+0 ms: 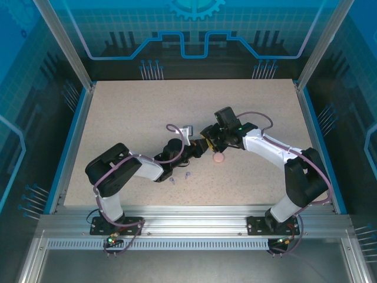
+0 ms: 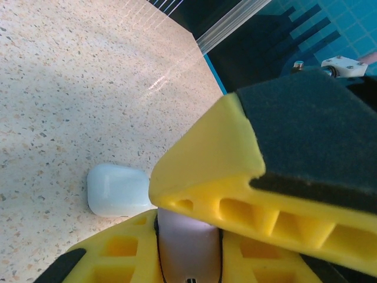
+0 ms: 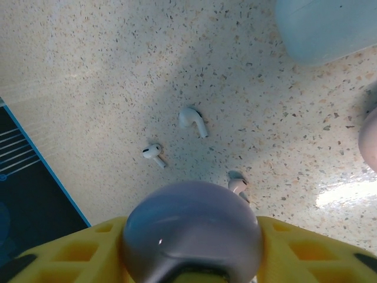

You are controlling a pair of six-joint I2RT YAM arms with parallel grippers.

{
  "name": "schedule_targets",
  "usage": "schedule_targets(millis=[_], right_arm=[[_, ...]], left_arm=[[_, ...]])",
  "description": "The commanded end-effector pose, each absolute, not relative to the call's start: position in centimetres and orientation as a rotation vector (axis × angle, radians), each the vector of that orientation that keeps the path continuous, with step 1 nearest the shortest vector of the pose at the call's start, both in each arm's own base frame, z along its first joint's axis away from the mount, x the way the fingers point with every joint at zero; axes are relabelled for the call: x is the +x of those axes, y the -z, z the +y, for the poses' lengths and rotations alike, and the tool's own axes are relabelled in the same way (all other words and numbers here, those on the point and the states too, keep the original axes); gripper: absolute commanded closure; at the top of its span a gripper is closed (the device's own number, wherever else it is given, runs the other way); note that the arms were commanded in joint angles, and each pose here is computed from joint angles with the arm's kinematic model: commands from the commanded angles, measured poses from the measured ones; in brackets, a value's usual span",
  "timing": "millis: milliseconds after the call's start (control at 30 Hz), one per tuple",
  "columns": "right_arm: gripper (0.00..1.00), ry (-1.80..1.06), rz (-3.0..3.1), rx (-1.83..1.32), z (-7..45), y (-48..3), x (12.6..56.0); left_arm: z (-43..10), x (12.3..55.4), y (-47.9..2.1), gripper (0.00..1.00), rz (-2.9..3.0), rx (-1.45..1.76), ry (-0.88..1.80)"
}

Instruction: Insert the wireless bluetooth earbuds into the charging case

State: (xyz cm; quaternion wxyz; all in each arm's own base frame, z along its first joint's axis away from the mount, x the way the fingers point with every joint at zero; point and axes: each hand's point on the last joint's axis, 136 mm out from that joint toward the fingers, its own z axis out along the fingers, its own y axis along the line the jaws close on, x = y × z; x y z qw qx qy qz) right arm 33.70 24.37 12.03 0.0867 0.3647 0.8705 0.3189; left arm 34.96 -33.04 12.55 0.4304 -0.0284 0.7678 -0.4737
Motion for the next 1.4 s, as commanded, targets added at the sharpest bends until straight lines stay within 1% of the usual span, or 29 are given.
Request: schedule_targets(millis=[0, 67, 167, 267, 400, 500, 600, 767, 900, 967, 1133, 1367], right_arm=[[0.33, -0.978, 2.591, 1.104, 23.7, -12.8, 33.2], [0.23, -0.989, 2.564, 1.091, 22.9, -13.5, 33.5], [0.16, -0.983, 2.528, 1.056, 21.2, -14.9, 33.2], [0.14, -0.935, 2.5, 1.018, 18.9, -15.9, 32.2], [0.13, -0.876, 2.471, 0.955, 16.0, -15.5, 30.8], [0.14, -0.843, 2.445, 0.829, 14.4, -15.0, 30.2], [0.14, -0.837, 2.388, 0.662, 13.8, -15.5, 29.9], [0.14, -0.965, 2.237, 0.276, 15.7, -18.8, 29.4], [0.14, -1.109, 2.171, 0.074, 18.1, -20.2, 28.9], [0.14, -1.161, 2.157, 0.02, 19.2, -20.4, 28.9], [0.16, -1.181, 2.162, -0.048, 21.4, -20.3, 28.9], [0.19, -1.202, 2.201, -0.11, 24.0, -18.9, 28.7]], left_arm=[[-33.3, 35.7, -15.3, 1.0, 1.818, -0.078, 1.204], [-33.2, 35.3, -15.4, 1.0, 1.828, -0.075, 1.207], [-33.0, 34.7, -15.2, 1.0, 1.86, -0.054, 1.208], [-32.8, 33.6, -15.3, 1.0, 1.903, 0.002, 1.213], [-32.6, 31.9, -16.2, 1.0, 1.95, 0.13, 1.277], [-32.5, 30.3, -17.1, 1.0, 1.982, 0.243, 1.358], [-31.7, 29.2, -18.0, 1.0, 1.998, 0.339, 1.372], [-30.1, 28.1, -18.9, 1.0, 2.015, 0.412, 1.383], [-29.6, 27.8, -19.1, 1.0, 2.036, 0.437, 1.445], [-29.8, 27.7, -19.4, 1.0, 2.039, 0.448, 1.479], [-30.2, 27.9, -19.4, 1.0, 2.045, 0.44, 1.518], [-30.3, 28.3, -19.5, 1.0, 2.037, 0.41, 1.524]])
